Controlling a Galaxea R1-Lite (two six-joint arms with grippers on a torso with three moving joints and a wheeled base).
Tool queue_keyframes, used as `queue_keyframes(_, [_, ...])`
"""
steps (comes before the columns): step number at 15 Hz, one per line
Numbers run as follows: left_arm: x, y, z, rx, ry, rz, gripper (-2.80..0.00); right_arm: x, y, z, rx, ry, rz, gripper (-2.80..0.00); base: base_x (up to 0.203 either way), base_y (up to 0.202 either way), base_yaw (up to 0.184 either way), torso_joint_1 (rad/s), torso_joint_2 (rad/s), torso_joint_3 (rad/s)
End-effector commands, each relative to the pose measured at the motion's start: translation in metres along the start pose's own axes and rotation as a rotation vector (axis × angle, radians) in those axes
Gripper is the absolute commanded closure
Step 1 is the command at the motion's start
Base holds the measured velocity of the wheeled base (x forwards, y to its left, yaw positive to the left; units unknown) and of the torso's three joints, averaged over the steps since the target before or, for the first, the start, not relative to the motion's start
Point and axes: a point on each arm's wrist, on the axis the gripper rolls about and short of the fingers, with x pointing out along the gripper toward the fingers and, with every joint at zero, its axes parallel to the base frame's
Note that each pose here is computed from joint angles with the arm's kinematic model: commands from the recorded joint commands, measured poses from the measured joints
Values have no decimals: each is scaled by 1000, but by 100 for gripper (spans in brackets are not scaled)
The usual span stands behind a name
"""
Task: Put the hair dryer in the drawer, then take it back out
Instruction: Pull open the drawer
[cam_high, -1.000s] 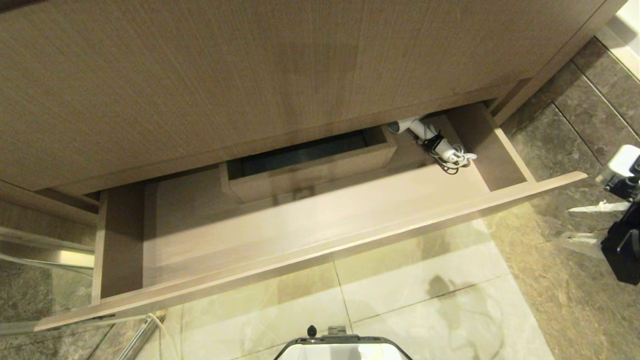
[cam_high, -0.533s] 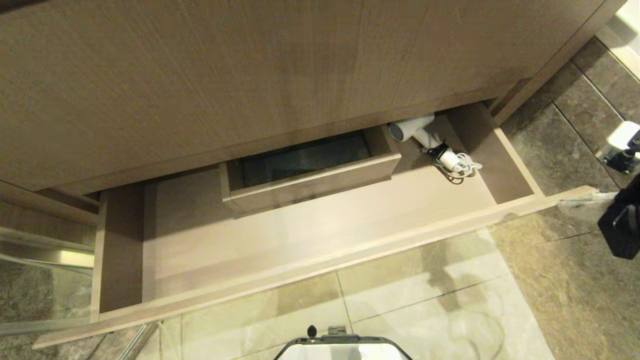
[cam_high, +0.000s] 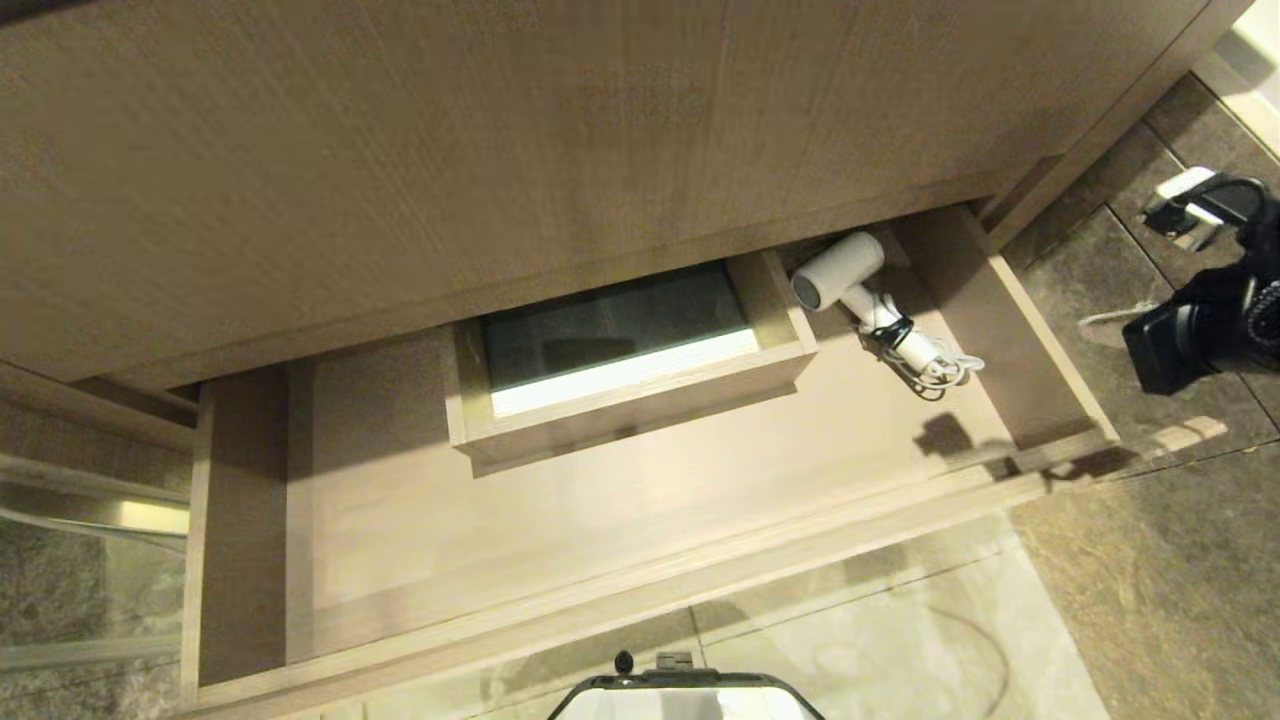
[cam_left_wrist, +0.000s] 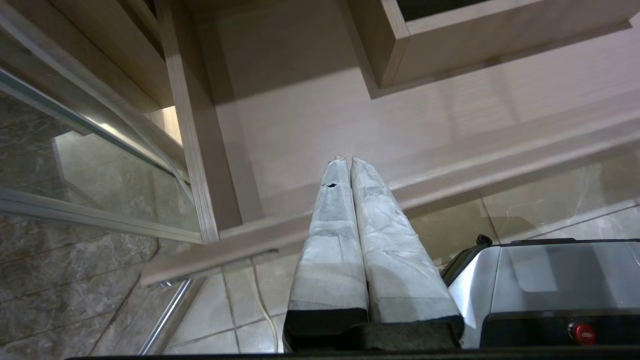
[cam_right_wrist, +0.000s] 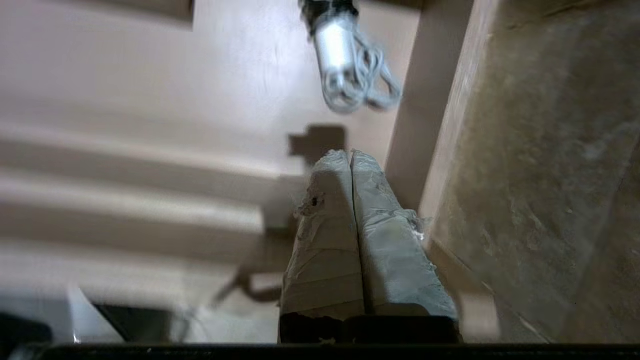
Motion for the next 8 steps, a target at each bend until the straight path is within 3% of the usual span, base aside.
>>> queue_keyframes(1, [0,0,0,0,1,1,0,43,-5,-8,74,51,21,0,0,0,0,0,0,0])
queue_keyframes(5, [0,0,0,0,1,1,0,84,-8,-16,100,35,42,0,0,0,0,0,0,0])
queue_keyframes(6, [0,0,0,0,1,0,0,92,-10,-15,99,23,44,-35,0,0,0,0,0,0])
queue_keyframes(7, [0,0,0,0,1,1,0,103,-10,-18,100,26,47,-280,0,0,0,0,0,0])
queue_keyframes(8, [0,0,0,0,0,1,0,117,-11,-21,98,30,50,-280,0,0,0,0,0,0])
